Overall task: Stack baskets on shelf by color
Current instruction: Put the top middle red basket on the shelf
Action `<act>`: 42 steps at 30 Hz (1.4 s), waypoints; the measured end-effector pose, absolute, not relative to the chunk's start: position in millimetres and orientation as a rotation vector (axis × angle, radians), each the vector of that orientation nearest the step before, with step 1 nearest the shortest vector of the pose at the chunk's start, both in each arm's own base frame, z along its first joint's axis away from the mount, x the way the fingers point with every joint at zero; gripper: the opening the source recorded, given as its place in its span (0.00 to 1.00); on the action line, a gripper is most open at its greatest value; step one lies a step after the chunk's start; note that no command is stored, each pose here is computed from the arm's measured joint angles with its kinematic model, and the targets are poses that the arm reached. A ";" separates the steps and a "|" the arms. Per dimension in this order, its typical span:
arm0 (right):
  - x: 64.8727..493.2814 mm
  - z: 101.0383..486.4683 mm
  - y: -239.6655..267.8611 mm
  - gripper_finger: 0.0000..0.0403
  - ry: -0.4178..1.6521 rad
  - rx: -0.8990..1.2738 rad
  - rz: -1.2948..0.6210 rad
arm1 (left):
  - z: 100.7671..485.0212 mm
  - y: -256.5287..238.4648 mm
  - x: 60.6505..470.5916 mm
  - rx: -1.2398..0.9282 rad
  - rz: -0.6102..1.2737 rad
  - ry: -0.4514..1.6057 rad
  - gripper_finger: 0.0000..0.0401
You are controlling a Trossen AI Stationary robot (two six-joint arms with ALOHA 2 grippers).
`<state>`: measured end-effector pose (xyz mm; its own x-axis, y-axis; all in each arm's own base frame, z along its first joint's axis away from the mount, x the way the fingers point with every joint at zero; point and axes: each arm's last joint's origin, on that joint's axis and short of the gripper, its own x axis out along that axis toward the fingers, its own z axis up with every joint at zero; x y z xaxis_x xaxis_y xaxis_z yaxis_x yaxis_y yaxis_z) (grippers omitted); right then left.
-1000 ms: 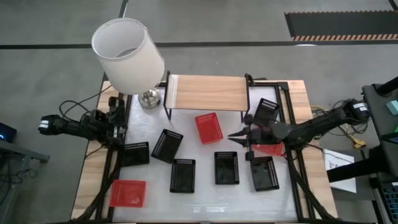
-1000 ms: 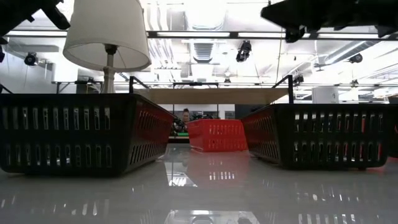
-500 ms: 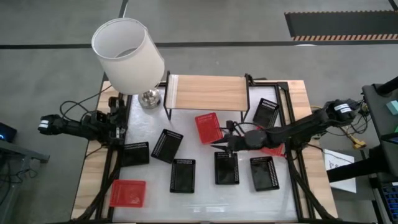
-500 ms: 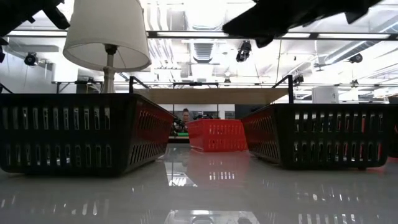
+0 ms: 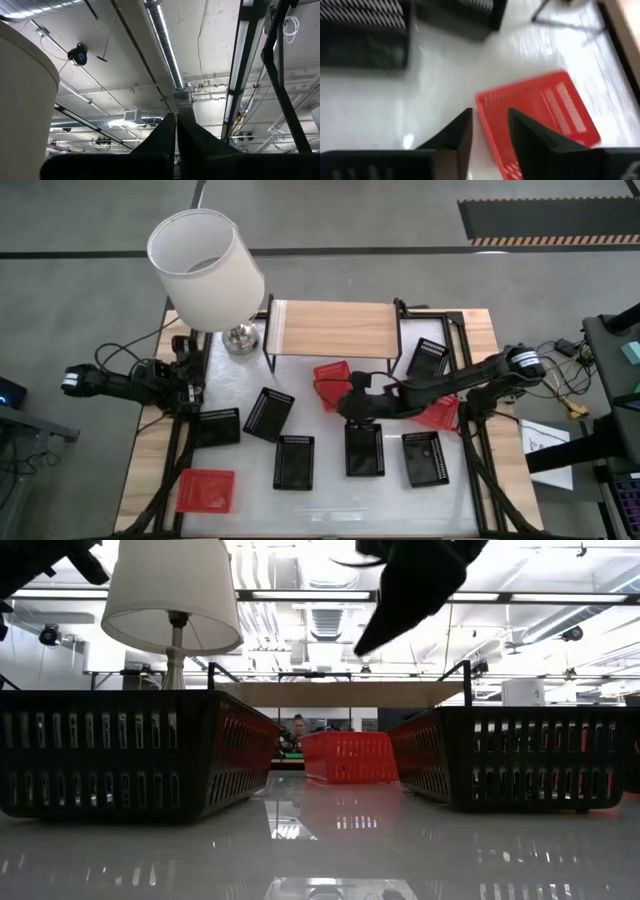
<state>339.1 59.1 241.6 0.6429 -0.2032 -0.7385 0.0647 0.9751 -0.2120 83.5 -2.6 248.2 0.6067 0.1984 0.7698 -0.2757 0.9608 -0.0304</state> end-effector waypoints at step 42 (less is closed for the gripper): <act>389.8 171.8 32.7 0.04 1.227 -0.299 -0.092 | 248.7 -2.5 82.9 0.095 0.277 -0.885 0.00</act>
<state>389.8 32.7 171.8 0.3386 -0.2291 -0.9126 -0.0911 0.9574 -0.2741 82.9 -2.5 248.7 0.6006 0.1996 0.7742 -0.2777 0.9601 -0.0321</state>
